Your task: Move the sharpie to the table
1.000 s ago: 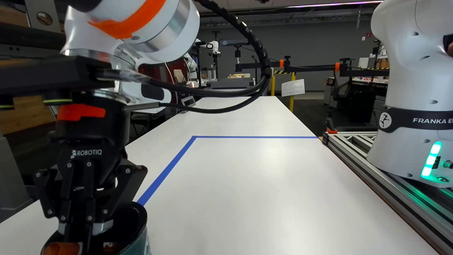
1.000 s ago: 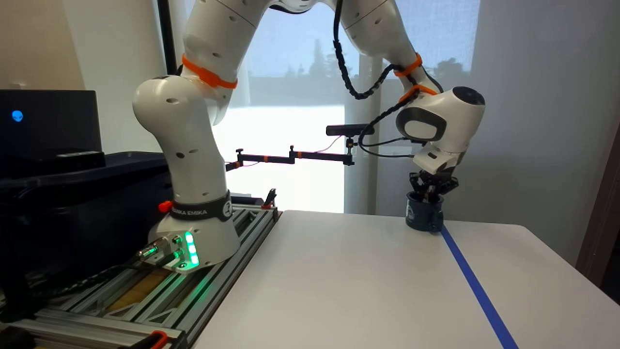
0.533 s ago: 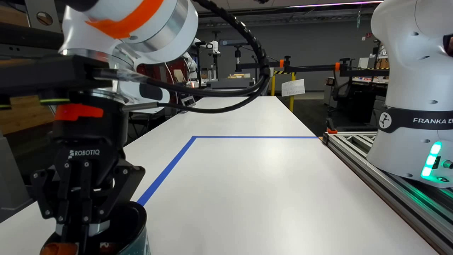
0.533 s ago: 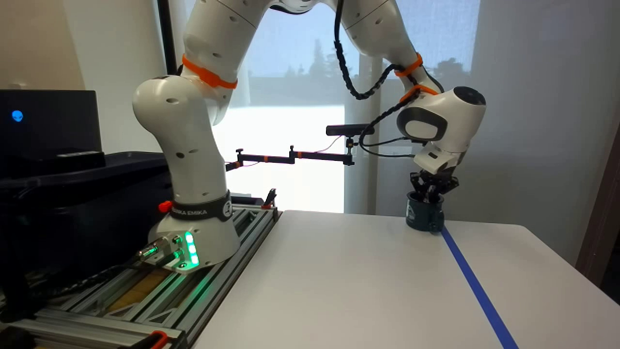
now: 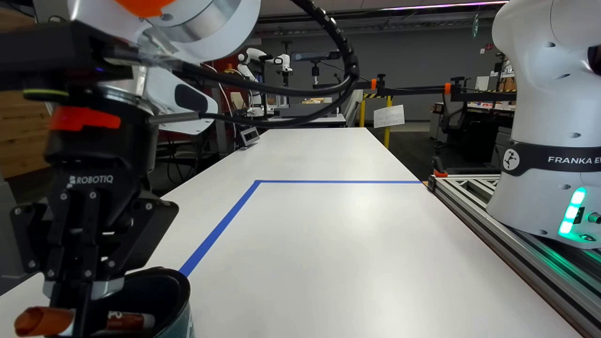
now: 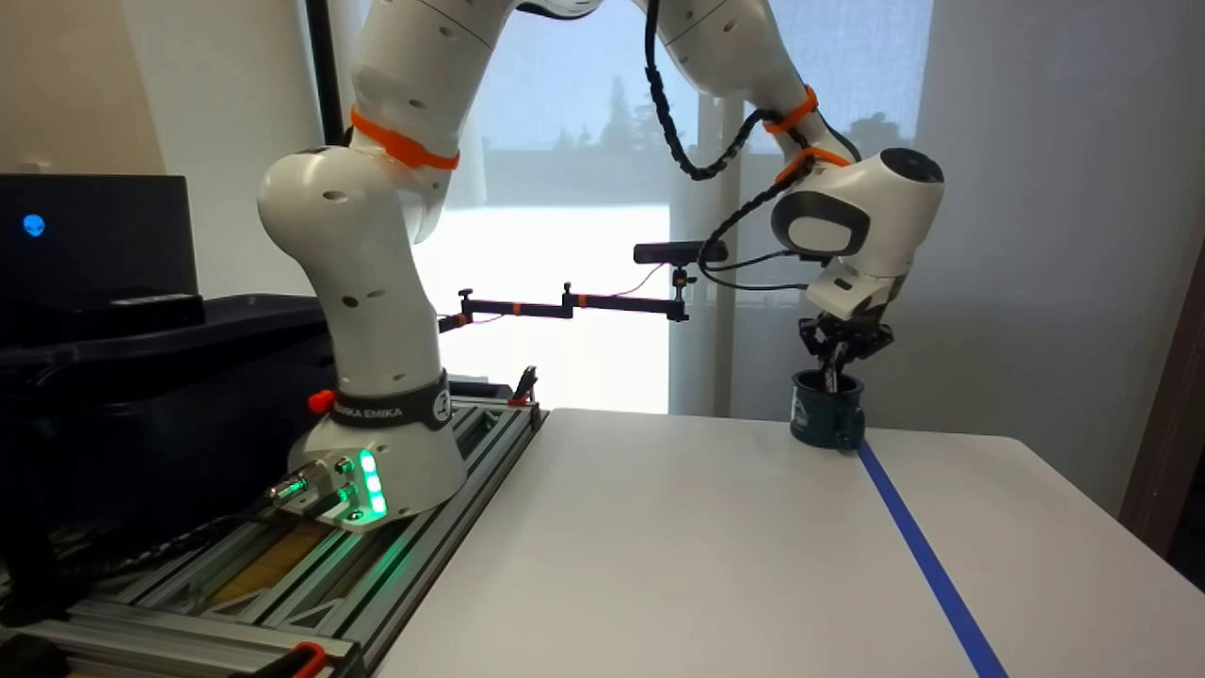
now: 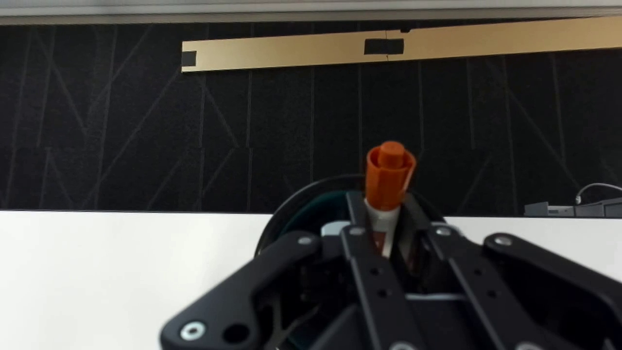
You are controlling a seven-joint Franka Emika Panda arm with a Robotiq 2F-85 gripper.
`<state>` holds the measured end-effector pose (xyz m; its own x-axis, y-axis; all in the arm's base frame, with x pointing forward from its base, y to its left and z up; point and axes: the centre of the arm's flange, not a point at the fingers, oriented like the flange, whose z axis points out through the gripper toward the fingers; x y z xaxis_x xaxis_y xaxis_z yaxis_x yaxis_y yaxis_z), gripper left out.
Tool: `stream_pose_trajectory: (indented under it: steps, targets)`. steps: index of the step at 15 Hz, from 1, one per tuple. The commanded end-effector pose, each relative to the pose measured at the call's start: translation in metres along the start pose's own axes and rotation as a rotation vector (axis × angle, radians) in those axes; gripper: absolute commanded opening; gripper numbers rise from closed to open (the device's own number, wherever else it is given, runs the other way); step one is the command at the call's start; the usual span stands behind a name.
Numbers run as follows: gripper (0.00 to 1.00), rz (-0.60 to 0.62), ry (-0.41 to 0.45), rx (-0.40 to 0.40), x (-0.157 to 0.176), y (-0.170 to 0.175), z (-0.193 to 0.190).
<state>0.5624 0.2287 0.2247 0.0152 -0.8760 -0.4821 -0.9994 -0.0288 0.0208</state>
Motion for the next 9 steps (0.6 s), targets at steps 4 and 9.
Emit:
stream_pose_trajectory:
  steps: [4, 9]
  targets:
    - [0.05, 0.005, -0.059, 0.038, -0.032, 0.005, -0.043]
    - [0.05, -0.003, -0.036, 0.098, -0.041, 0.014, -0.087]
